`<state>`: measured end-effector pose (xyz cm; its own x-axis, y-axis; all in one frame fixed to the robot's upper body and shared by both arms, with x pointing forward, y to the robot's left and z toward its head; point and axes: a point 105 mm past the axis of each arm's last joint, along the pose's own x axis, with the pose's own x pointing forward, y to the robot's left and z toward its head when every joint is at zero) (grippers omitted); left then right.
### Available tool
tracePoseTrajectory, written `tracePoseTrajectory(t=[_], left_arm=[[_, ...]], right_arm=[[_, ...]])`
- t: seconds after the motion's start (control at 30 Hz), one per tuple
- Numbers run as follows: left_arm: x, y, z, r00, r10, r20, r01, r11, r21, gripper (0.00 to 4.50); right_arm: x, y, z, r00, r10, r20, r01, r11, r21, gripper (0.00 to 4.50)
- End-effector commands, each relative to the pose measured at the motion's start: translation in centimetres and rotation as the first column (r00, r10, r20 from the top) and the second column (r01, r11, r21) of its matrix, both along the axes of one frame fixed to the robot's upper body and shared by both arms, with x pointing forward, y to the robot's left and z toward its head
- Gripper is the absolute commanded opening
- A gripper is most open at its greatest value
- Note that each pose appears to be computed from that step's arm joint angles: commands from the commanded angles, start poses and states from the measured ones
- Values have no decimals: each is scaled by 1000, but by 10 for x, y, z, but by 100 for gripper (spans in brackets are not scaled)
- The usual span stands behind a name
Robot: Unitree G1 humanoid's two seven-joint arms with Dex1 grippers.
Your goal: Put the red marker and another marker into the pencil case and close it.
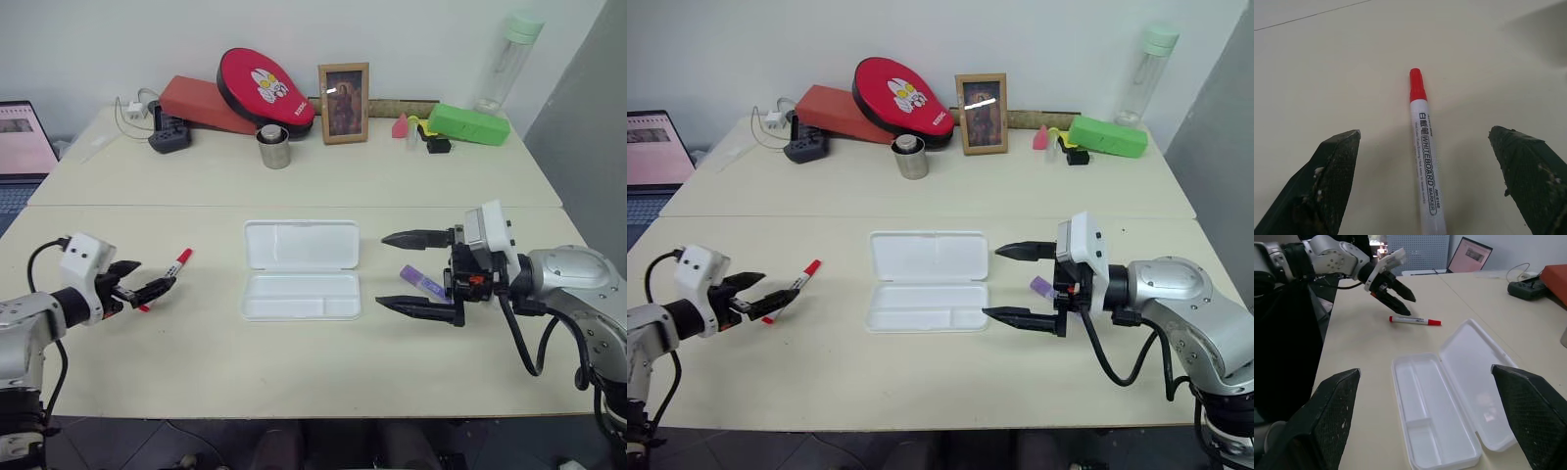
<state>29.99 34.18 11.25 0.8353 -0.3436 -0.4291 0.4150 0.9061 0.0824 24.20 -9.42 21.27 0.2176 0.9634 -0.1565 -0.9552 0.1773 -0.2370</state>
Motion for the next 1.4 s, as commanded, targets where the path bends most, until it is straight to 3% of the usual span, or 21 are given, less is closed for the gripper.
tracePoseTrajectory(t=[0.03, 0.13, 0.23, 0.5, 0.8, 1.0, 1.1, 1.23, 1.4], left_arm=[[5, -4, -8, 999, -3, -40, 4, 1000, 18, 447], [6, -10, -18, 995, -18, -94, 18, 1000, 7, 447], [11, -6, -23, 994, 21, -108, -17, 999, 38, 401], [12, -10, -23, 994, -6, -113, 12, 999, 47, 210], [9, -7, -20, 996, 5, -91, -1, 999, 47, 39], [6, -5, -16, 997, 9, -77, -4, 998, 62, 39], [-2, -26, 7, 990, -143, -13, 143, 981, 131, 39], [-26, -102, 36, 854, -521, -16, 518, 845, 135, 39], [-15, -147, 48, 732, -681, -21, 673, 719, 170, 39]], right_arm=[[-6, -1, 6, 999, 14, 45, -13, 1000, -7, 450], [-6, -2, 7, 999, 6, 48, -6, 1000, -8, 450], [-6, -3, 7, 999, -6, 50, 7, 1000, -12, 450], [-7, -5, 7, 999, -16, 51, 17, 1000, -14, 450], [-7, -4, 6, 999, 1, 48, 0, 1000, -9, 450], [-6, -4, 7, 999, 5, 50, -6, 1000, 2, 450], [-6, -9, 8, 999, -6, 50, 6, 1000, 0, 450], [-6, -25, 17, 998, -54, 40, 53, 998, 29, 450], [1, -33, 22, 991, -131, 39, 129, 990, 65, 450]])
